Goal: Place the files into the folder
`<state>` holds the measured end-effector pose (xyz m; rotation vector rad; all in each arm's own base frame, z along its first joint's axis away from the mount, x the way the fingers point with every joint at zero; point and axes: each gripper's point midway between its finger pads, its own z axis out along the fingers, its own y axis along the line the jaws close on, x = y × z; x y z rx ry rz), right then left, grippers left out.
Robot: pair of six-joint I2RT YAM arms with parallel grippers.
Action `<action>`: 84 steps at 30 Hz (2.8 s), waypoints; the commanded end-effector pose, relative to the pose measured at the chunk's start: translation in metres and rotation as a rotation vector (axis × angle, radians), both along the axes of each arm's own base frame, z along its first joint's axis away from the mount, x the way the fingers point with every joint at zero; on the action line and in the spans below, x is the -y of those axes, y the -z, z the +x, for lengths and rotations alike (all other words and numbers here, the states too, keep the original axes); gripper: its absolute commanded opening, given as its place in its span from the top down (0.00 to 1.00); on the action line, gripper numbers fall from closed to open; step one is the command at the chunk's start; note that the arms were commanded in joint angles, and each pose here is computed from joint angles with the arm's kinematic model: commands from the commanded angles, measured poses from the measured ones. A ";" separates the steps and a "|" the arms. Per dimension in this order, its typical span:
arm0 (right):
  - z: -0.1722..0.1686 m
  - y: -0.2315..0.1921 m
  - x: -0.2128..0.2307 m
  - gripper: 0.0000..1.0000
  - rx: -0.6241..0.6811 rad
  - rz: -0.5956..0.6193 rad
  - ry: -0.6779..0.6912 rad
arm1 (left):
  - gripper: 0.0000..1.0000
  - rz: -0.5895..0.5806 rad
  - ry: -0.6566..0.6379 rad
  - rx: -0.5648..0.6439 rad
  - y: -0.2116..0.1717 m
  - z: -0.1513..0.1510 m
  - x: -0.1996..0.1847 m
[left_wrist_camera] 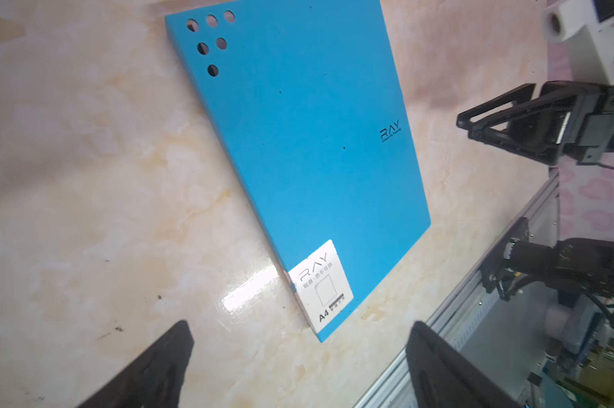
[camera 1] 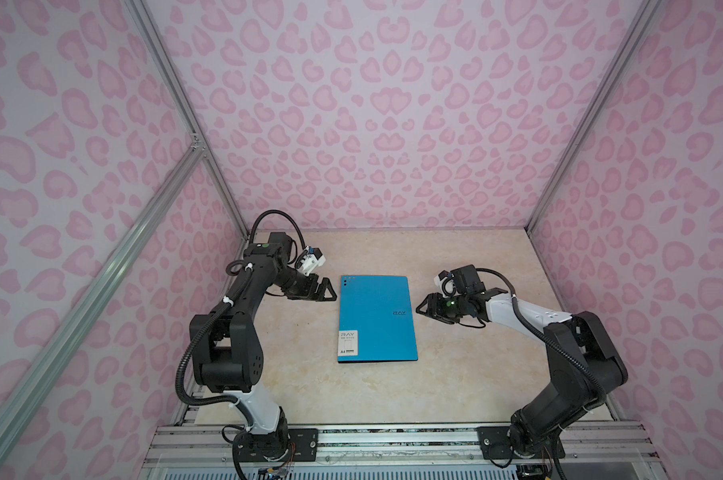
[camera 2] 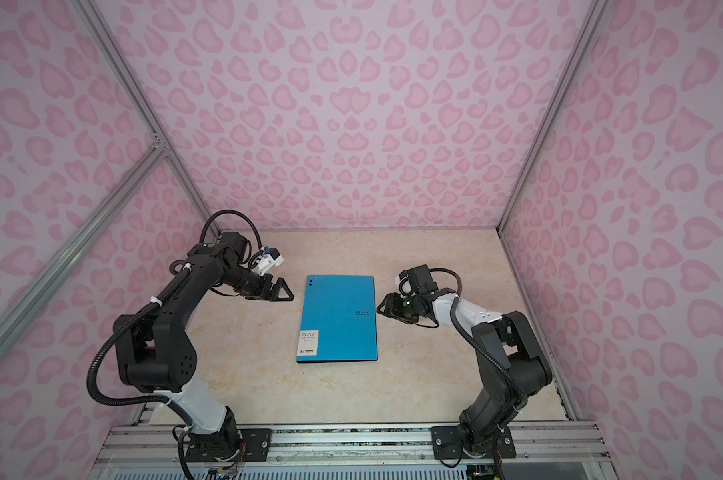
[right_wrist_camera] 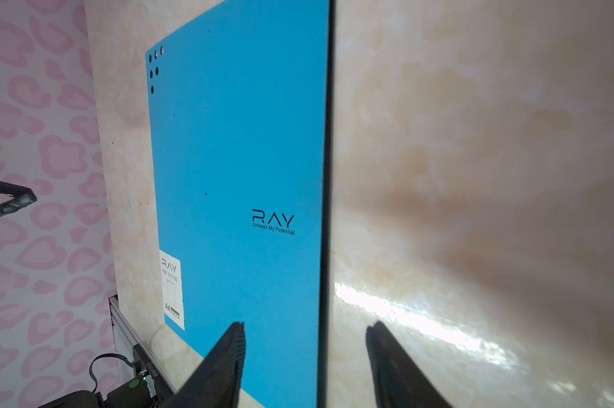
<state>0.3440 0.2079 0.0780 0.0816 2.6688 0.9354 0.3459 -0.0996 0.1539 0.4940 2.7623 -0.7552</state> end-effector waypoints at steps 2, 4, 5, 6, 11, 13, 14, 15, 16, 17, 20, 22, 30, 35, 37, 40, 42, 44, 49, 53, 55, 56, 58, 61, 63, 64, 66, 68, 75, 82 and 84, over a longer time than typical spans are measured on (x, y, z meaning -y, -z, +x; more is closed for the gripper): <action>0.029 -0.012 0.012 0.37 0.153 -0.092 0.017 | 0.02 0.096 -0.131 0.129 -0.004 0.024 -0.024; 0.042 -0.023 0.020 0.36 0.237 -0.126 0.045 | 0.02 0.147 -0.219 0.207 -0.008 0.038 -0.039; 0.049 -0.028 0.024 0.35 0.276 -0.147 0.061 | 0.02 0.171 -0.268 0.236 -0.004 0.042 -0.049; 0.054 -0.033 0.028 0.33 0.312 -0.166 0.071 | 0.02 0.182 -0.316 0.272 -0.005 0.047 -0.058; 0.068 -0.056 0.044 0.02 0.539 -0.259 0.078 | 0.02 0.189 -0.570 0.508 -0.020 0.066 -0.106; 0.067 -0.070 0.054 0.02 0.661 -0.303 0.103 | 0.02 0.194 -0.621 0.694 -0.033 0.066 -0.120; 0.067 -0.074 0.063 0.02 0.699 -0.327 0.142 | 0.02 0.214 -0.662 0.760 -0.038 0.063 -0.128; 0.065 -0.079 0.072 0.02 0.725 -0.361 0.155 | 0.02 0.217 -0.678 0.808 -0.042 0.059 -0.131; 0.064 -0.081 0.082 0.02 0.733 -0.399 0.174 | 0.02 0.218 -0.658 0.833 -0.044 0.054 -0.129; 0.063 -0.083 0.093 0.02 0.726 -0.431 0.208 | 0.03 0.217 -0.662 0.833 -0.043 0.051 -0.130; 0.057 -0.083 0.115 0.02 0.719 -0.476 0.249 | 0.02 0.183 -0.669 0.849 -0.037 0.043 -0.131; 0.054 -0.079 0.133 0.02 0.708 -0.536 0.297 | 0.02 0.152 -0.669 0.896 -0.033 0.039 -0.128; 0.031 -0.066 0.177 0.02 0.743 -0.674 0.358 | 0.03 0.052 -0.622 0.926 -0.001 0.036 -0.112; 0.015 -0.060 0.212 0.02 0.797 -0.696 0.485 | 0.03 0.044 -0.647 0.981 0.015 0.030 -0.115; 0.010 -0.054 0.225 0.02 0.819 -0.661 0.539 | 0.03 0.059 -0.664 0.987 0.015 0.031 -0.119; 0.005 -0.050 0.236 0.02 0.880 -0.613 0.593 | 0.03 0.066 -0.676 1.013 0.018 0.033 -0.122; 0.006 -0.053 0.237 0.02 0.918 -0.607 0.593 | 0.03 0.058 -0.673 1.006 0.022 0.040 -0.122; 0.011 -0.053 0.237 0.02 0.938 -0.604 0.585 | 0.03 0.071 -0.672 1.009 0.023 0.037 -0.120; 0.020 -0.055 0.237 0.02 0.968 -0.605 0.551 | 0.03 0.034 -0.665 1.141 0.021 0.013 -0.114; 0.023 -0.047 0.242 0.02 0.978 -0.588 0.567 | 0.03 0.039 -0.657 1.100 0.025 0.024 -0.115; 0.024 -0.041 0.246 0.02 0.985 -0.560 0.581 | 0.03 0.065 -0.639 1.070 0.029 0.028 -0.113; 0.025 -0.043 0.246 0.02 1.001 -0.555 0.583 | 0.03 0.059 -0.630 1.068 0.029 0.030 -0.111; 0.028 -0.038 0.244 0.02 0.973 -0.566 0.564 | 0.03 0.083 -0.623 1.046 0.032 0.035 -0.110; 0.045 -0.024 0.230 0.02 0.913 -0.603 0.465 | 0.03 0.113 -0.618 1.031 0.034 0.039 -0.107; 0.048 -0.022 0.227 0.02 0.916 -0.617 0.443 | 0.03 0.139 -0.625 1.024 0.036 0.041 -0.107; 0.049 -0.023 0.226 0.02 0.918 -0.611 0.437 | 0.03 0.153 -0.629 1.023 0.036 0.042 -0.107; 0.048 -0.022 0.226 0.02 0.915 -0.613 0.436 | 0.03 0.159 -0.632 1.025 0.036 0.042 -0.107; 0.049 -0.022 0.226 0.02 0.915 -0.618 0.439 | 0.03 0.159 -0.631 1.025 0.036 0.042 -0.107; 0.048 -0.023 0.226 0.01 0.919 -0.620 0.439 | 0.03 0.161 -0.632 1.023 0.036 0.042 -0.107; 0.048 -0.023 0.226 0.01 0.920 -0.620 0.439 | 0.03 0.161 -0.632 1.023 0.036 0.042 -0.107; 0.048 -0.023 0.226 0.01 0.920 -0.620 0.439 | 0.03 0.162 -0.634 1.023 0.036 0.042 -0.107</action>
